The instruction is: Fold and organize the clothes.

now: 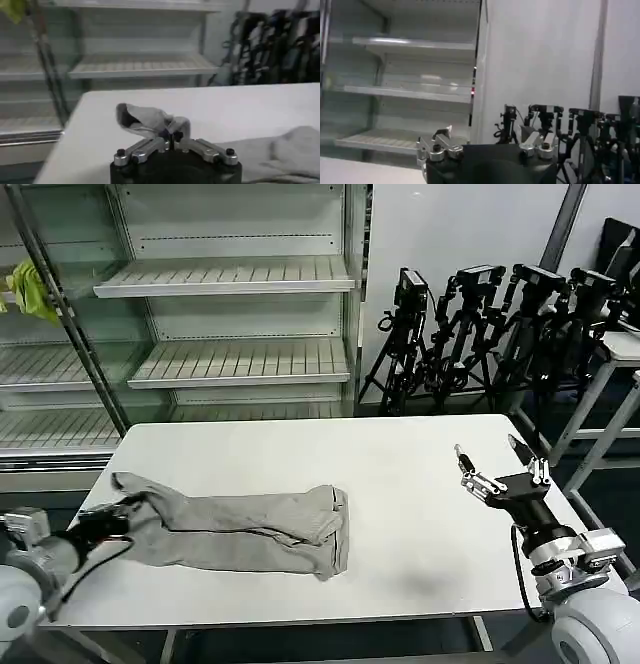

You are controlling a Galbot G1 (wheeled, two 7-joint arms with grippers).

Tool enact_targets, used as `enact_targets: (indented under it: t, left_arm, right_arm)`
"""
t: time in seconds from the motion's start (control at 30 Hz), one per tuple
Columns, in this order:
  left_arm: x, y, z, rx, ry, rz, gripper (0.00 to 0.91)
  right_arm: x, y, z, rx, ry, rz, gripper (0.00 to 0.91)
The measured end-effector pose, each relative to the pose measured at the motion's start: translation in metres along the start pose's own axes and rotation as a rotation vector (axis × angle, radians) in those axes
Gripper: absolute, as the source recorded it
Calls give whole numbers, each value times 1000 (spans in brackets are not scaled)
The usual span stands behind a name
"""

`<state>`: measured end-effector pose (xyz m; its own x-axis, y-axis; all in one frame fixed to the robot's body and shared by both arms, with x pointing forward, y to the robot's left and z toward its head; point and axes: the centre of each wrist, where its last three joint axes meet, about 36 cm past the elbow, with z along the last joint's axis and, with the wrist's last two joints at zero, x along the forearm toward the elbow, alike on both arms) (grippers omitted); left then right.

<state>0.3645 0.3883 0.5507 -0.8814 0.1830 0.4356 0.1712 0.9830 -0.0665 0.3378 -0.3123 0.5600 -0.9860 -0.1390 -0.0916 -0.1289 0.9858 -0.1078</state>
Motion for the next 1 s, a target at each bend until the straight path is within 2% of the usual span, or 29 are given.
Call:
enact_targets:
  t: [0.23, 0.47, 1.0]
  left_arm:
    - [-7, -41, 4, 43, -33, 133, 50]
    - [-20, -70, 0, 81, -78, 236, 40]
    - [-50, -113, -8, 75, -104, 377, 50]
  right_arm:
    - [-8, -18, 10, 20, 8, 44, 907]
    - [-15, -33, 28, 20, 46, 100, 907]
    - [-6, -48, 44, 28, 84, 163, 907]
